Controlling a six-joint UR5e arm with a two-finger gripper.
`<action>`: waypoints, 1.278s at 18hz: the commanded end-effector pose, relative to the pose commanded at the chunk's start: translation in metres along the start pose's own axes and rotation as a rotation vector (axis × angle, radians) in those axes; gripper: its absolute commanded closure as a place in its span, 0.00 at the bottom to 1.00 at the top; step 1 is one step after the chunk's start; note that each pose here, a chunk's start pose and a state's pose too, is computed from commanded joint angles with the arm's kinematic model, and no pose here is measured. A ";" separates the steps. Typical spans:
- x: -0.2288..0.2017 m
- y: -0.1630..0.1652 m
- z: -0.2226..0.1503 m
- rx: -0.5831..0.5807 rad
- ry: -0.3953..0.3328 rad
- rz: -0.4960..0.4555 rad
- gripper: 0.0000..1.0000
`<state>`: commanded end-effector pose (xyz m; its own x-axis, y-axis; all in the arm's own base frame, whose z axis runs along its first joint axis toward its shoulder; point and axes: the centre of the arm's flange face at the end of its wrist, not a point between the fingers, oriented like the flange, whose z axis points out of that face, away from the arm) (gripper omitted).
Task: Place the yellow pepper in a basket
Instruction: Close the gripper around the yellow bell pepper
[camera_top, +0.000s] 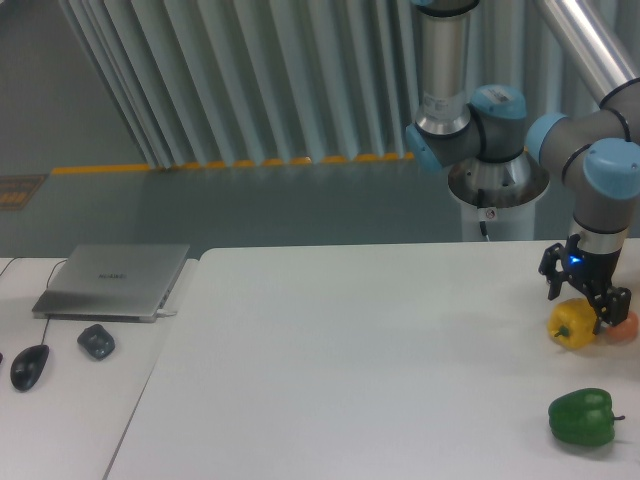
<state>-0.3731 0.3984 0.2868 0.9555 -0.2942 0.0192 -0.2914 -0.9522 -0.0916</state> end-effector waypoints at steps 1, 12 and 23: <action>0.000 -0.001 0.001 0.000 0.002 0.001 0.00; -0.004 0.003 0.004 -0.040 -0.018 0.028 0.04; -0.002 -0.013 -0.002 -0.034 -0.032 0.051 0.37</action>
<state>-0.3717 0.4109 0.2904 0.9403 -0.3399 -0.0161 -0.3403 -0.9386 -0.0575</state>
